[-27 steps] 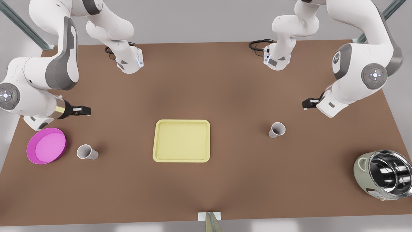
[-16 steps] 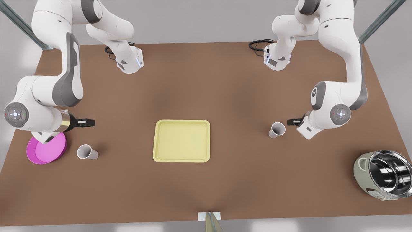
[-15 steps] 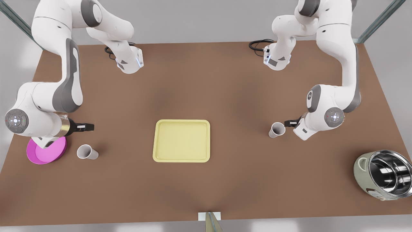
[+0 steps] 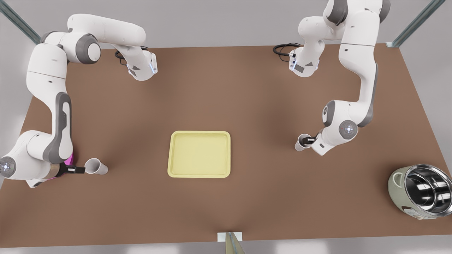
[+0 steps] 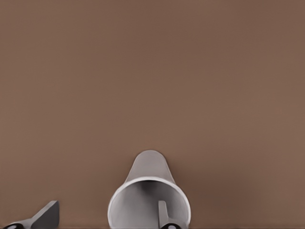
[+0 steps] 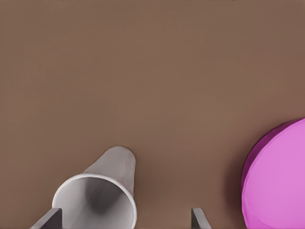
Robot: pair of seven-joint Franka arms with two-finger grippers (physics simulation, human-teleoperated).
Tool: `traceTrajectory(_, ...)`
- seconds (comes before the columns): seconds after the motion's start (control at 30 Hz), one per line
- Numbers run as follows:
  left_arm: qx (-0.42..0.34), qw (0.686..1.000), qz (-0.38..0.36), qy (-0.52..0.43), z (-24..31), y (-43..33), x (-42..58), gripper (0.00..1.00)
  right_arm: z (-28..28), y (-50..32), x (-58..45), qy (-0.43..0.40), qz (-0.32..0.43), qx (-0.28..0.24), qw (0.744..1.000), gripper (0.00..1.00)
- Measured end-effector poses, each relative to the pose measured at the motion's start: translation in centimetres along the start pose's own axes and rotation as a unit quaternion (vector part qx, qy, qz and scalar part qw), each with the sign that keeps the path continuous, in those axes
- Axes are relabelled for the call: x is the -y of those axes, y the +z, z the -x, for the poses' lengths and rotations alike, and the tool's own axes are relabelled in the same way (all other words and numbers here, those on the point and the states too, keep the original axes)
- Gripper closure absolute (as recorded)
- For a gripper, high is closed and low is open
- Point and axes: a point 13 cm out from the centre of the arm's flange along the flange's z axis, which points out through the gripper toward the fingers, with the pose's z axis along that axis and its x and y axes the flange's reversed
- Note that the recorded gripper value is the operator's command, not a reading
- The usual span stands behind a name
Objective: Use both arms to respectively pick up the white IKEA cups from the middle-left and middle-right positions, then place the white IKEA cups onto the middle-middle tray, ensuring that the cups remain upright and do not tip over
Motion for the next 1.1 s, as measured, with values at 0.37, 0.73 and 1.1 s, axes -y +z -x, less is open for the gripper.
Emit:
traceTrajectory(0.37, -0.014, 1.000, -0.004, -0.002, -0.4, 4.0, 0.1, 0.61, -2.1, 4.6, -0.1, -0.023, -0.001, 0.018, 1.000, 0.00)
traceTrajectory(0.73, 0.020, 0.999, -0.037, -0.007, 0.8, 0.5, 3.2, 0.79, -1.7, 8.5, -0.1, -0.029, 0.011, 0.016, 0.999, 0.37)
traceTrajectory(1.1, 0.086, 0.988, -0.109, 0.066, 9.6, -7.1, 34.2, 0.79, -1.1, 7.6, -0.2, -0.039, 0.011, 0.027, 0.999, 0.79)
